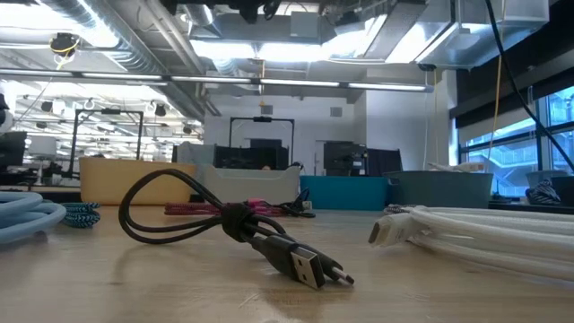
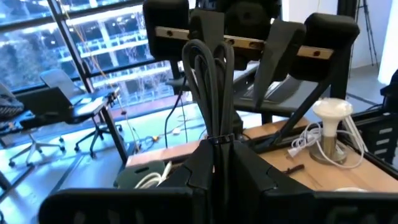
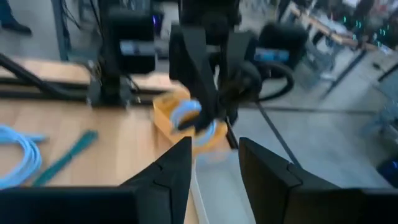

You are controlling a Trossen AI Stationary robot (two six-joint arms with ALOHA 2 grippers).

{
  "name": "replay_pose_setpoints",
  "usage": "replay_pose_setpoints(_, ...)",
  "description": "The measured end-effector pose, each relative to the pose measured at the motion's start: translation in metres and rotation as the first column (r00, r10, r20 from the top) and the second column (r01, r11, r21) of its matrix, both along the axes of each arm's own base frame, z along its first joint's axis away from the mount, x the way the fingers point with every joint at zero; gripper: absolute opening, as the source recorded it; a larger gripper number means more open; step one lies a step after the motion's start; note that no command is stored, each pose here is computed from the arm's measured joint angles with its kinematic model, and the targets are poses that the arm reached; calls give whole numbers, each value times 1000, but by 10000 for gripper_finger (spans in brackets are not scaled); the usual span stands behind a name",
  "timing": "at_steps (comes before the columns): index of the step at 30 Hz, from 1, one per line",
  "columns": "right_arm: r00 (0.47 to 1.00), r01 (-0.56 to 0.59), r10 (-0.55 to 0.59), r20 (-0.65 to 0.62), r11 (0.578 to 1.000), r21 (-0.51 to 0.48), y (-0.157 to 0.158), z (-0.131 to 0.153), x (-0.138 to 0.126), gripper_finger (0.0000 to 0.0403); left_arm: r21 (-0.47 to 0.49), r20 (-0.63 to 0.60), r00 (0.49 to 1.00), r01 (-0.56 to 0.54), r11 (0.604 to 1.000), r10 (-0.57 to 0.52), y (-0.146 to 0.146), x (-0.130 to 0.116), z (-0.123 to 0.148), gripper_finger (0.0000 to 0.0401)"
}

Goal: Pick & Place USB Port
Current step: Put the black charger cable into the dark blue bin

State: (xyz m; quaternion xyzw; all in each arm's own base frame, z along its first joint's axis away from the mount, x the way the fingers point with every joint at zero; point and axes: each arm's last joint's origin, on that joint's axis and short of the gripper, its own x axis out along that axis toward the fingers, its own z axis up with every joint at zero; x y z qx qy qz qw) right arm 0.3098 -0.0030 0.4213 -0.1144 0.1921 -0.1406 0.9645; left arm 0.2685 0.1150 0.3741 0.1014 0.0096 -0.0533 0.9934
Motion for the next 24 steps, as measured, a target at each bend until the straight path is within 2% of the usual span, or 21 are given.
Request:
replay_pose_setpoints(10,995,-21,30,99,996,-92,0,2,21,135,19,39,999,30,999,-31,-7,3,4,30)
replay_pose_setpoints(18,988,2,13,151,995,-101,-8,2,30,131,22,47,999,23,999,-24,-7,2,5,30)
replay_pose_setpoints(21,988,5,9,155,996,-89,-8,2,30,99,21,44,999,22,1000,-23,-7,2,5,30)
replay_pose_setpoints(24,988,4,10,155,996,-90,-8,2,30,34,19,42,999,23,1000,-23,-7,2,5,33)
